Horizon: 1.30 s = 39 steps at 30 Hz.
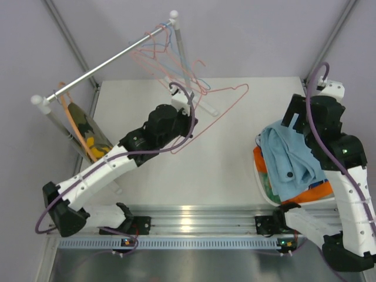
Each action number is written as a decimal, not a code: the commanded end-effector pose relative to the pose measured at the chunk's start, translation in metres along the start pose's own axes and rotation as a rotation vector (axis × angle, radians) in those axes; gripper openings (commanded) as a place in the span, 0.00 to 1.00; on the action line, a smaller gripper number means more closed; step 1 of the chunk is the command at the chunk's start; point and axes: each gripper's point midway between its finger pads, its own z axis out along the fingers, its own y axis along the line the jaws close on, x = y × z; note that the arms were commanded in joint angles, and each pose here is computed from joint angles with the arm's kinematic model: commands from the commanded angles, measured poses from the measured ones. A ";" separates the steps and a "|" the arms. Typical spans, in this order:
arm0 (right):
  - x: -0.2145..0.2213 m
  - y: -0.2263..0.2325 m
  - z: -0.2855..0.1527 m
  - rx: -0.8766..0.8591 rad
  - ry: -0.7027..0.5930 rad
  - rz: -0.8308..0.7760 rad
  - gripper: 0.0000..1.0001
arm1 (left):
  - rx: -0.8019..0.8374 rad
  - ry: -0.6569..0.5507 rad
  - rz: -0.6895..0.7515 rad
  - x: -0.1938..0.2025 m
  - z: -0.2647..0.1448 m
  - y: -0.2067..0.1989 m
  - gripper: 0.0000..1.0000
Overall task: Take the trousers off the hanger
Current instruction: Place the trousers in the bin, then place the hanger at the clothesline.
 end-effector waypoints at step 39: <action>0.004 0.018 0.022 -0.128 -0.017 0.102 1.00 | -0.710 0.006 0.015 -0.022 -0.254 0.157 0.00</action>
